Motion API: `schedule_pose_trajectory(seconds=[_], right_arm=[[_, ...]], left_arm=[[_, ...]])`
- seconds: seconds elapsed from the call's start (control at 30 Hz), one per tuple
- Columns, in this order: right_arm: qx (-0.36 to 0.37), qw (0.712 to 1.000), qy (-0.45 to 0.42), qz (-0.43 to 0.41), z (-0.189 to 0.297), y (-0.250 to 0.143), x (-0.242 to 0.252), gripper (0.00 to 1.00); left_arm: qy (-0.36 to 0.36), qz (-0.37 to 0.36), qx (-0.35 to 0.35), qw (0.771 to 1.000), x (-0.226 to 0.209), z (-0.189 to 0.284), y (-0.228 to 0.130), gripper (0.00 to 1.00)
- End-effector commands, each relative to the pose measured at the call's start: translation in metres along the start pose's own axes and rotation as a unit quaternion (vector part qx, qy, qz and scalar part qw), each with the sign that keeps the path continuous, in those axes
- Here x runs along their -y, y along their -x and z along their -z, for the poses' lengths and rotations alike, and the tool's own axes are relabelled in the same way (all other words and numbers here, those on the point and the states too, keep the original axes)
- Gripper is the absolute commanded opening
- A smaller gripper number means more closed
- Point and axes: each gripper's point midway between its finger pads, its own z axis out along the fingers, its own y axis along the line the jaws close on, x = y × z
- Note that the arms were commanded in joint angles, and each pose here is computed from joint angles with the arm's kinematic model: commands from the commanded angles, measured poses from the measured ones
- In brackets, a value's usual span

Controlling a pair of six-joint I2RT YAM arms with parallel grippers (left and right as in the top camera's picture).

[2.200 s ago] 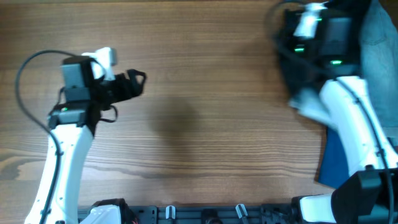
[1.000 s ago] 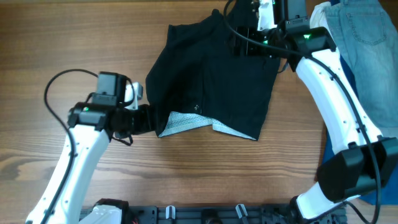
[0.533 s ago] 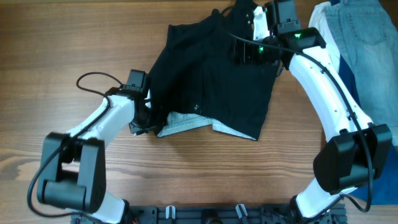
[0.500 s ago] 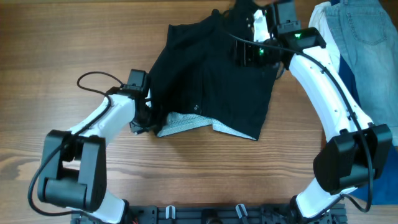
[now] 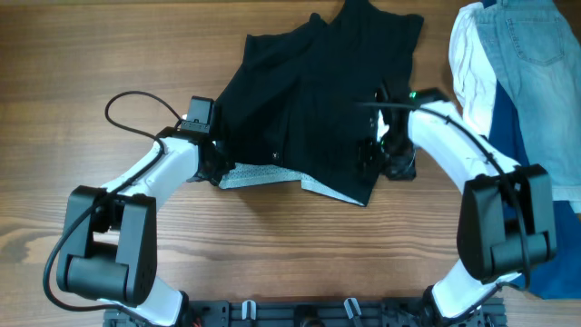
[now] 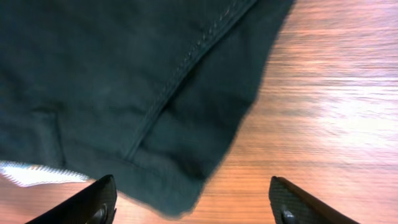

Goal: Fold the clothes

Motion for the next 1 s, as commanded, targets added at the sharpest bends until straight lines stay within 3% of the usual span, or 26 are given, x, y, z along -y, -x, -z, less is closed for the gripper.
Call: schedule_pose_trajectory(seconds=[0.0,0.1,0.13,0.2,0.23,0.3,0.4,0.53,0.6,0.67,0.8,0.87,0.97], right_arm=[[-0.008,1.000,0.025,-0.016,-0.029,-0.012,-0.009,0.76],[-0.015,0.999,0.052,-0.007,-0.050,-0.025,-0.017,0.67],[-0.021,0.998,0.051,-0.011,-0.056,-0.031,-0.016,0.59],[-0.024,0.998,0.049,-0.010,-0.062,-0.036,-0.016,0.33],[-0.021,0.998,0.050,-0.009,-0.061,-0.035,-0.016,0.05],[-0.002,0.998,0.059,-0.009,-0.052,-0.025,-0.018,0.04],[0.065,0.993,0.102,0.007,0.005,0.007,-0.020,0.04],[0.198,0.972,0.129,0.003,0.130,0.045,0.001,0.04],[0.286,0.949,0.134,-0.012,0.208,0.059,0.026,0.04],[0.334,0.932,0.141,-0.005,0.256,0.061,0.037,0.04],[0.365,0.921,0.136,0.005,0.285,0.062,0.041,0.04],[0.362,0.922,0.140,0.006,0.284,0.061,0.041,0.04],[0.342,0.927,0.148,0.034,0.271,0.061,0.026,0.04]], left_arm=[[0.020,-0.001,0.000,1.000,-0.007,-0.004,-0.002,0.25],[0.021,-0.001,-0.002,1.000,-0.008,-0.004,-0.003,0.24],[0.019,-0.001,-0.003,1.000,-0.007,-0.004,-0.003,0.21],[0.019,-0.001,-0.003,1.000,-0.007,-0.004,-0.003,0.08],[0.019,0.000,-0.003,1.000,-0.007,-0.004,-0.003,0.04],[0.018,0.000,-0.001,1.000,-0.006,-0.001,-0.001,0.04],[0.011,0.000,0.013,1.000,0.002,0.037,0.017,0.04],[-0.023,-0.008,0.088,0.996,0.014,0.136,0.058,0.04],[-0.048,0.002,0.160,0.986,0.009,0.201,0.083,0.04],[-0.065,0.022,0.218,0.974,-0.001,0.246,0.097,0.04],[-0.074,0.064,0.294,0.951,-0.033,0.301,0.102,0.07],[-0.077,0.067,0.293,0.951,-0.036,0.303,0.100,0.11],[-0.104,0.050,0.251,0.961,-0.018,0.286,0.094,0.08]])
